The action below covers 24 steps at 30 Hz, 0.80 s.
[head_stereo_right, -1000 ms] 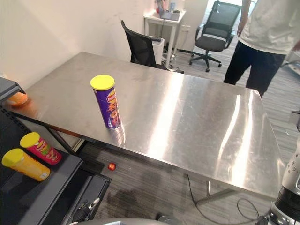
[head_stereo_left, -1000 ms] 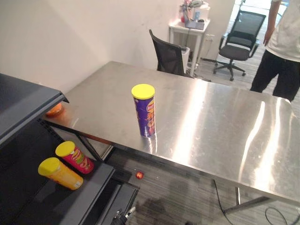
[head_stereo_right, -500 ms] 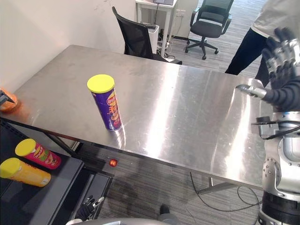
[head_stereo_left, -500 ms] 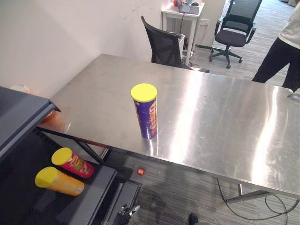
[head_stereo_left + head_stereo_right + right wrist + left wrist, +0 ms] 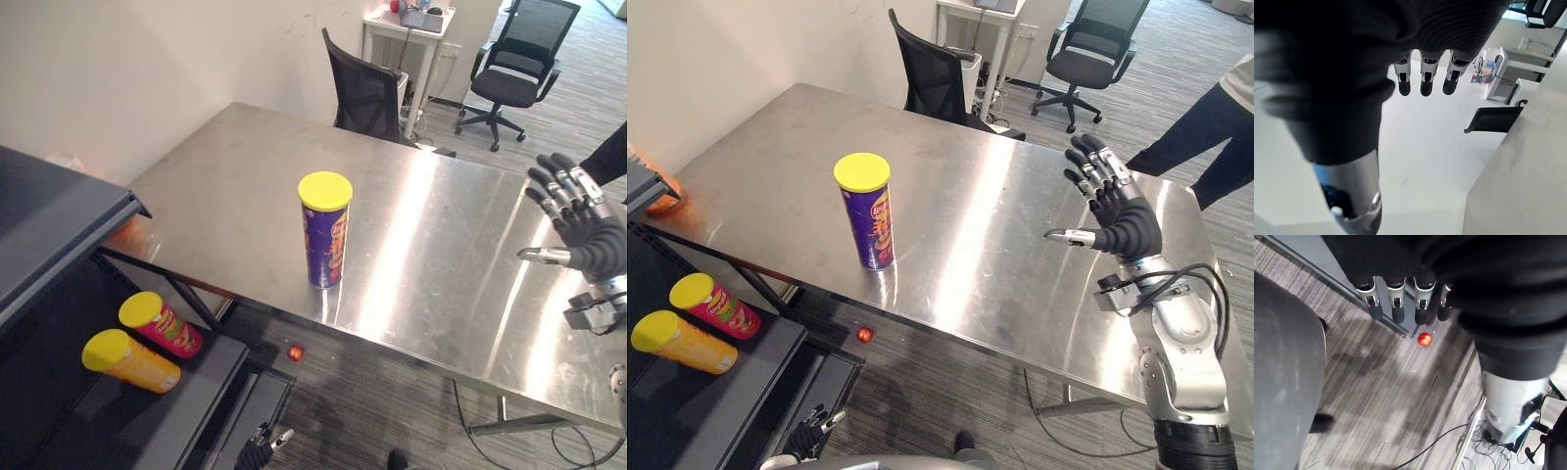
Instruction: Put the gum and the chips on the shelf.
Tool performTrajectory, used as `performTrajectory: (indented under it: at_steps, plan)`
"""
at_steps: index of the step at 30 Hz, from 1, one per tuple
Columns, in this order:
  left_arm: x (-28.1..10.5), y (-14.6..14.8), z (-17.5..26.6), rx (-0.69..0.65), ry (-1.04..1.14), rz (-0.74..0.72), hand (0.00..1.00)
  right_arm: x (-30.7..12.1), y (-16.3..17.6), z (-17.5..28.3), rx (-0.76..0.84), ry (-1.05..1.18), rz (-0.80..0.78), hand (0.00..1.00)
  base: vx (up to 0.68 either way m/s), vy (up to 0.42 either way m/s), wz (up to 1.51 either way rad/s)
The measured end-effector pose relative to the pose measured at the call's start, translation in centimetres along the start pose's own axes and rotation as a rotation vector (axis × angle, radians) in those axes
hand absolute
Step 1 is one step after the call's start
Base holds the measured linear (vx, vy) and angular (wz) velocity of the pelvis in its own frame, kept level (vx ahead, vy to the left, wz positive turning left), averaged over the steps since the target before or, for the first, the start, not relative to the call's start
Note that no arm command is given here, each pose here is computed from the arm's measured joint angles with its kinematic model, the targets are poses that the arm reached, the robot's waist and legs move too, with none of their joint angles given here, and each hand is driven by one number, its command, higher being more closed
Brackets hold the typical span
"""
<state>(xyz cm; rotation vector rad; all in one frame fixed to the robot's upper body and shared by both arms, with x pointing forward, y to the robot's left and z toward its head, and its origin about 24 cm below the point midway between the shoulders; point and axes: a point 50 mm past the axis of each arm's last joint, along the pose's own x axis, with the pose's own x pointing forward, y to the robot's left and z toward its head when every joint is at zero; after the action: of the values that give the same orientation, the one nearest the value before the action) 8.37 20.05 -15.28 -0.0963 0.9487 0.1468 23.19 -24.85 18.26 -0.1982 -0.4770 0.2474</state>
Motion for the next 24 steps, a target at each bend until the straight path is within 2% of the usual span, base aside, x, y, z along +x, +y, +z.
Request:
performTrajectory:
  at_steps: [7,24]
  plan:
    - [0.3,0.0,0.4,0.039,0.000,-0.017,0.00,0.3,0.9,-2.1,0.056,0.066,0.016,0.00,-0.03,-0.027,0.22]
    - [0.8,-0.3,1.7,0.073,-0.032,-0.034,0.00,2.0,2.9,-3.2,0.111,0.084,0.054,0.00,0.00,-0.002,0.11]
